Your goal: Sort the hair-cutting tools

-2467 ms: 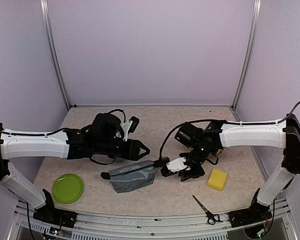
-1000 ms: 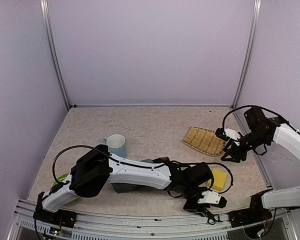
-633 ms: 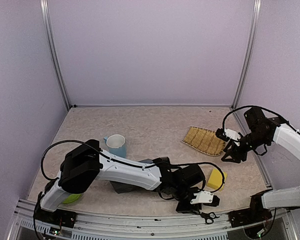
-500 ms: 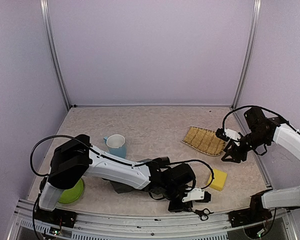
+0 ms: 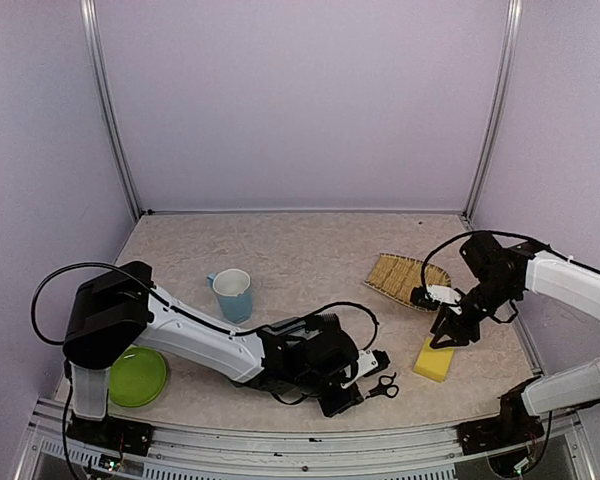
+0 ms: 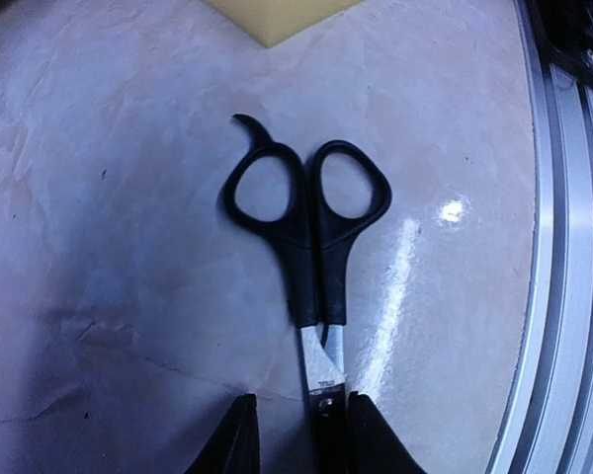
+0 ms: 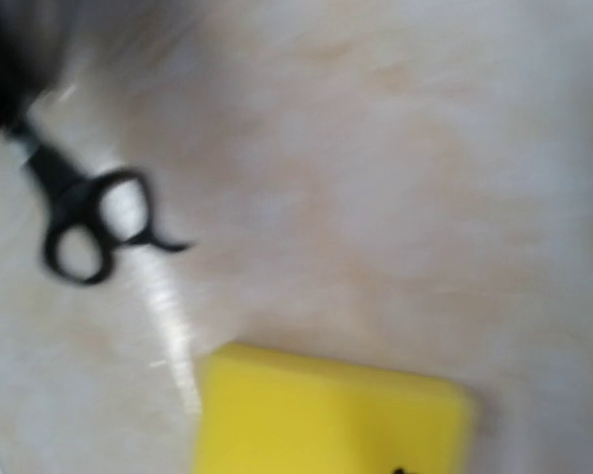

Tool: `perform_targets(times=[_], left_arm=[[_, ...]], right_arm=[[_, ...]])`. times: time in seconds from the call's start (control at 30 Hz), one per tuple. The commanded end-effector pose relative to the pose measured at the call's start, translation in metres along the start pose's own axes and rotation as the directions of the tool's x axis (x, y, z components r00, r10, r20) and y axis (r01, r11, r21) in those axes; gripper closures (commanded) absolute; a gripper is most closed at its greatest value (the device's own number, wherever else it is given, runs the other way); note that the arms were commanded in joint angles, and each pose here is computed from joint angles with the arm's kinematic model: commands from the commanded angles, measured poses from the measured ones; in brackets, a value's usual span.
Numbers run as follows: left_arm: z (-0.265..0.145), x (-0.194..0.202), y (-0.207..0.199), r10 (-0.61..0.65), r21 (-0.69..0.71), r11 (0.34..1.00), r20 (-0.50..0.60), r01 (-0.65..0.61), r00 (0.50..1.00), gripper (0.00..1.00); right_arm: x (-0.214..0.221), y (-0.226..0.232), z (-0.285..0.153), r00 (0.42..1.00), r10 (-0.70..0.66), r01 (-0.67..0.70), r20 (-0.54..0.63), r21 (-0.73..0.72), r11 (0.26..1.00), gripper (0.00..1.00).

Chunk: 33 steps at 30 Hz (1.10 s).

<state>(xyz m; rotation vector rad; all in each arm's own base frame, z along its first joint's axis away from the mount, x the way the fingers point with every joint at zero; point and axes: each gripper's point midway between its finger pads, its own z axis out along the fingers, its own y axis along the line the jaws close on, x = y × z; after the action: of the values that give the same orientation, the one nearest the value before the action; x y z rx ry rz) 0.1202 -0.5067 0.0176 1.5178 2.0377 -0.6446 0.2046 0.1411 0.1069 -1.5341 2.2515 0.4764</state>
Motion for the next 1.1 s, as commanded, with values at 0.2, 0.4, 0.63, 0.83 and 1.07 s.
perform_targets(times=[0.2, 0.4, 0.63, 0.83, 1.07], left_arm=[[-0.056, -0.036, -0.013, -0.029, -0.094, 0.994, 0.183, 0.047, 0.983, 0.53], [-0.104, -0.044, 0.004, -0.143, -0.144, 0.971, 0.302, 0.193, 0.942, 0.52], [-0.134, -0.046, 0.021, -0.213, -0.176, 0.938, 0.390, 0.299, 0.896, 0.52], [-0.138, -0.046, 0.029, -0.243, -0.186, 0.920, 0.416, 0.344, 0.876, 0.53], [-0.155, -0.043, 0.044, -0.299, -0.193, 0.883, 0.471, 0.428, 0.830, 0.53]], right_arm=[[-0.021, 0.031, 0.043, 0.985, -0.169, 0.159, -0.027, -0.221, 0.962, 0.67], [-0.025, 0.069, 0.058, 0.942, -0.337, 0.320, -0.007, -0.296, 0.900, 0.73], [-0.015, 0.086, 0.068, 0.863, -0.504, 0.487, -0.025, -0.221, 0.845, 0.69], [0.004, 0.098, 0.085, 0.799, -0.595, 0.569, -0.092, -0.206, 0.796, 0.70], [0.004, 0.101, 0.098, 0.775, -0.622, 0.597, -0.114, -0.191, 0.779, 0.73]])
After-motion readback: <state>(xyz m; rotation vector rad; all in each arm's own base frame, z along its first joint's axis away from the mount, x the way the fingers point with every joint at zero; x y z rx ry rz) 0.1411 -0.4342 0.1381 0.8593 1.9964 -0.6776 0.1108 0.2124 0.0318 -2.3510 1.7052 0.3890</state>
